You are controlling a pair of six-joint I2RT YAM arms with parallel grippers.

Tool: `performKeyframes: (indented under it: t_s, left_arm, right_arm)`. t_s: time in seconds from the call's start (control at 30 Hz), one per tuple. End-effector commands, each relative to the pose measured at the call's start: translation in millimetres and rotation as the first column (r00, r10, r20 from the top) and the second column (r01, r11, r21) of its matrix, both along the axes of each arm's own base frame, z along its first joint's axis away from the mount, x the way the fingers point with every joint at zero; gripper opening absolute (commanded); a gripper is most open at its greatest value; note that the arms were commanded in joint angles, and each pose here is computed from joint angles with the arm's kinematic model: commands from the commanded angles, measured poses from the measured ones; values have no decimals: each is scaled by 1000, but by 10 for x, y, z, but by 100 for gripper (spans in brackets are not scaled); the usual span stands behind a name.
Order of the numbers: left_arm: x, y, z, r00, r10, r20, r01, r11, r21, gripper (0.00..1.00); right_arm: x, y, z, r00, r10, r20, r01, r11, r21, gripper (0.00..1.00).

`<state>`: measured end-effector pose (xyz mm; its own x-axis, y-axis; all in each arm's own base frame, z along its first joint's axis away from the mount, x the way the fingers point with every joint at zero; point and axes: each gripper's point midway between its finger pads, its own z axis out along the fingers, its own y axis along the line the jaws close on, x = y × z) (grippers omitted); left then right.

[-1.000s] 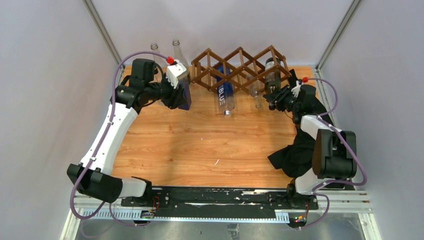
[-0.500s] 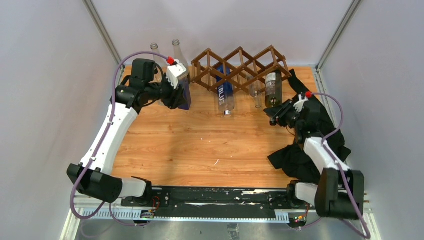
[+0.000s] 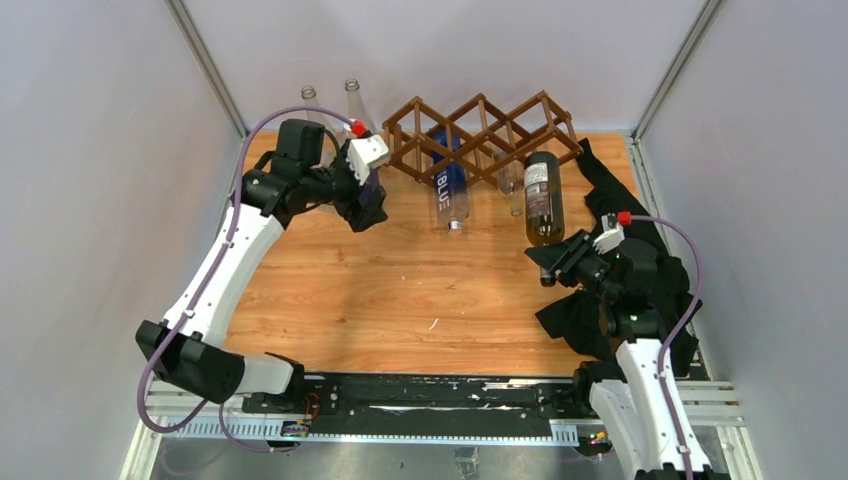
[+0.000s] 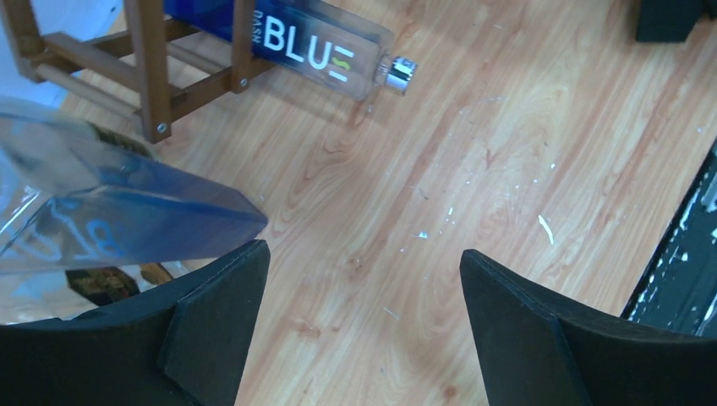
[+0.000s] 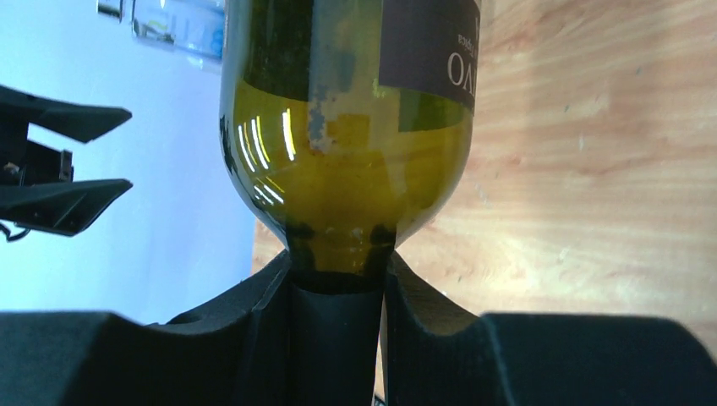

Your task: Take the wine bottle off the wine rack

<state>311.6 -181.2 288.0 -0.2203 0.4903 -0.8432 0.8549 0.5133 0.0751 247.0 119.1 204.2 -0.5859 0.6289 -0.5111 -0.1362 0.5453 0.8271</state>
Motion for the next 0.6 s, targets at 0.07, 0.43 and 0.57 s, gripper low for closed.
performKeyframes:
  t_s: [0.07, 0.43, 0.57]
  left_arm:
    - [-248, -97, 84, 978, -168, 121, 157, 983, 98, 97]
    - [-853, 52, -44, 704, -594, 389, 347, 765, 542, 100]
    - [-1065, 30, -107, 628, -659, 413, 388, 726, 568, 100]
  right_arm:
    - [-423, 322, 238, 984, 174, 27, -173, 984, -33, 0]
    - [-933, 1375, 523, 845, 531, -58, -533, 831, -160, 0]
    - [-1058, 1752, 691, 779, 625, -59, -624, 760, -184, 0]
